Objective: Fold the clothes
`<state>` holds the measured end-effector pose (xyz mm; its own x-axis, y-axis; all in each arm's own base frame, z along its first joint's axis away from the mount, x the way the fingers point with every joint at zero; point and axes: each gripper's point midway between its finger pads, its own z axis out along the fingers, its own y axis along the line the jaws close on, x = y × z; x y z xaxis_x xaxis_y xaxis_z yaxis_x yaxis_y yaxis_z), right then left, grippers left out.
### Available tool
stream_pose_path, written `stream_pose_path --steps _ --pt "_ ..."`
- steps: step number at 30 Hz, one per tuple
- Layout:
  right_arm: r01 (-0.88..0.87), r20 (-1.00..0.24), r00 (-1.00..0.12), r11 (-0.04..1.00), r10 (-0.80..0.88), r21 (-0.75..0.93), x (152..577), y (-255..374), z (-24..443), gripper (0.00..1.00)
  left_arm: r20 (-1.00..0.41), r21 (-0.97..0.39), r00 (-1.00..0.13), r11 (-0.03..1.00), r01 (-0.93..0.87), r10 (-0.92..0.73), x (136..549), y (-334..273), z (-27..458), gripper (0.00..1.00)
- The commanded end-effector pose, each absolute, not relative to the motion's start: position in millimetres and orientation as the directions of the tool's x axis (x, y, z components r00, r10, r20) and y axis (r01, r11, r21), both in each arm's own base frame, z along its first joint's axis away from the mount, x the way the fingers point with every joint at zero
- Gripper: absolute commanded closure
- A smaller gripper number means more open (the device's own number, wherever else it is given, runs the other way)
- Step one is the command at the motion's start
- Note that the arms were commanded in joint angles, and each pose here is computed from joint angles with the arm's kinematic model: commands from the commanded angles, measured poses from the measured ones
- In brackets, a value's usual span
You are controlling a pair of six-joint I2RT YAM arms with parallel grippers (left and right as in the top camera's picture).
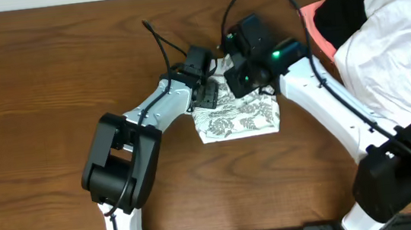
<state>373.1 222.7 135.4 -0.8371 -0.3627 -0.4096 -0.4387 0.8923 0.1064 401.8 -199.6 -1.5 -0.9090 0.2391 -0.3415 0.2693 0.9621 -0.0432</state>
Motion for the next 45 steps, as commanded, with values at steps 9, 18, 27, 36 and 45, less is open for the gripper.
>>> stream_pose_path --steps 9,18,27,36,45 --pt "-0.558 -0.418 -0.790 0.808 -0.448 0.188 332 274 157 0.99 -0.187 -0.025 -0.939 0.954 0.298 0.288 364 -190 -47 0.28" --pt "-0.602 -0.420 -0.765 0.774 -0.489 0.195 312 298 157 0.88 -0.185 -0.036 -0.940 0.953 0.299 0.288 363 -192 -48 0.28" --pt "-0.604 -0.424 -0.757 0.779 -0.496 0.168 315 294 157 0.74 -0.182 -0.053 -0.940 0.952 0.303 0.289 362 -194 -47 0.28" --pt "-0.578 -0.467 -0.754 0.804 -0.462 0.140 330 283 168 0.69 -0.204 0.210 -0.935 0.946 0.247 0.290 376 -149 -39 0.23" --pt "-0.571 -0.618 -0.690 0.808 -0.375 0.147 342 267 229 0.48 -0.282 0.257 -0.917 0.943 0.211 0.282 389 -142 -7 0.18"
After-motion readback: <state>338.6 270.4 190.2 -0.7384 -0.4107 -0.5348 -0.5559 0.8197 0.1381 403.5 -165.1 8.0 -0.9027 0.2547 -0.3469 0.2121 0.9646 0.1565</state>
